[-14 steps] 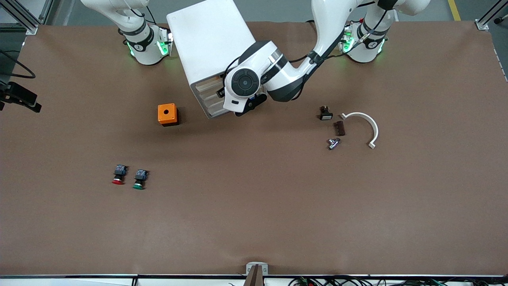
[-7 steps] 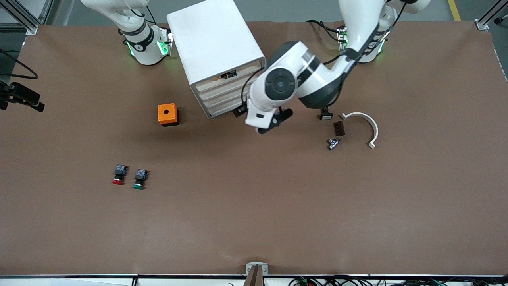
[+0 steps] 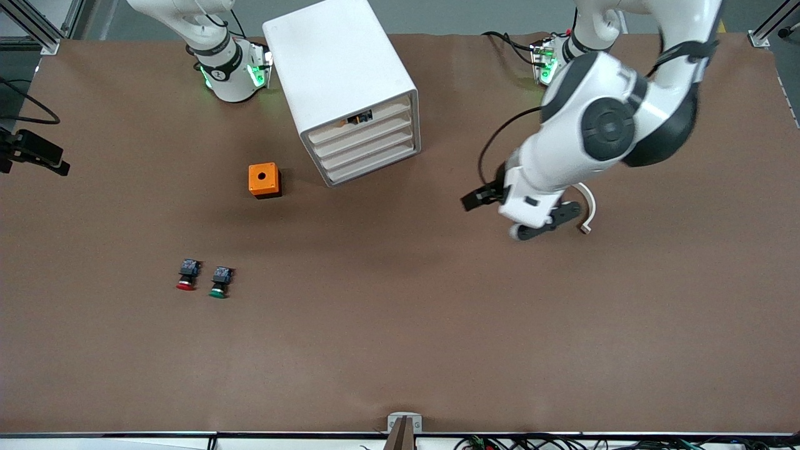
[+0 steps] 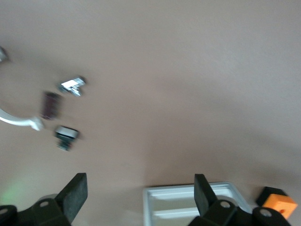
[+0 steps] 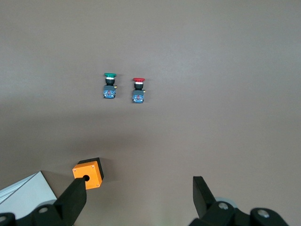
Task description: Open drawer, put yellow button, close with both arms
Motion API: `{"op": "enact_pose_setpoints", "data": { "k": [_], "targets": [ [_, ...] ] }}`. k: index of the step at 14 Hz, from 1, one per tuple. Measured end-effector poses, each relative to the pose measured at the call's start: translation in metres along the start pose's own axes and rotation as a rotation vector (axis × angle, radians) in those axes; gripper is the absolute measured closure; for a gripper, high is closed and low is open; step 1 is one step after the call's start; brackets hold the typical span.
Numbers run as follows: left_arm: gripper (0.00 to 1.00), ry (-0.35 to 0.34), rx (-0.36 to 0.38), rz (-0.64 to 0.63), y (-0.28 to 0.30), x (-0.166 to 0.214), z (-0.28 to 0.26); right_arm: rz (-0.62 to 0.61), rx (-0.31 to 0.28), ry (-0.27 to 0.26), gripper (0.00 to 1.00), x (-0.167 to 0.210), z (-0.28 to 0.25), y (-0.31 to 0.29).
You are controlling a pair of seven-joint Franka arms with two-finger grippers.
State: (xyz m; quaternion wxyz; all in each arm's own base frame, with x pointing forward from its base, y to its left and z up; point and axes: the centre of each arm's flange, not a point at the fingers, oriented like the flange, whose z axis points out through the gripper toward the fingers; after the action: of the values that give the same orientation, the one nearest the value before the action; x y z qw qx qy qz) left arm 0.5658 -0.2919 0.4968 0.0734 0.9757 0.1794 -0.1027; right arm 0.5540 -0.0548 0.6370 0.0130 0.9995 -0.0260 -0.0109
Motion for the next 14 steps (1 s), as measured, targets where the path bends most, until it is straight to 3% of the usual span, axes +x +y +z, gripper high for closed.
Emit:
{"op": "enact_pose_setpoints", "data": {
  "k": [3, 7, 14],
  "targets": [
    [0.0, 0.021, 0.086, 0.14, -0.072, 0.021, -0.038, 0.0, 0.0, -0.001, 0.0, 0.0, 0.0, 0.0],
    [0.0, 0.055, 0.083, 0.251, -0.137, 0.044, -0.082, -0.001, 0.0, -0.003, 0.0, 0.0, 0.001, -0.001],
    [0.0, 0.058, 0.106, 0.305, -0.174, 0.048, -0.103, -0.001, 0.0, -0.004, 0.0, 0.0, 0.001, 0.0]
  ]
}}
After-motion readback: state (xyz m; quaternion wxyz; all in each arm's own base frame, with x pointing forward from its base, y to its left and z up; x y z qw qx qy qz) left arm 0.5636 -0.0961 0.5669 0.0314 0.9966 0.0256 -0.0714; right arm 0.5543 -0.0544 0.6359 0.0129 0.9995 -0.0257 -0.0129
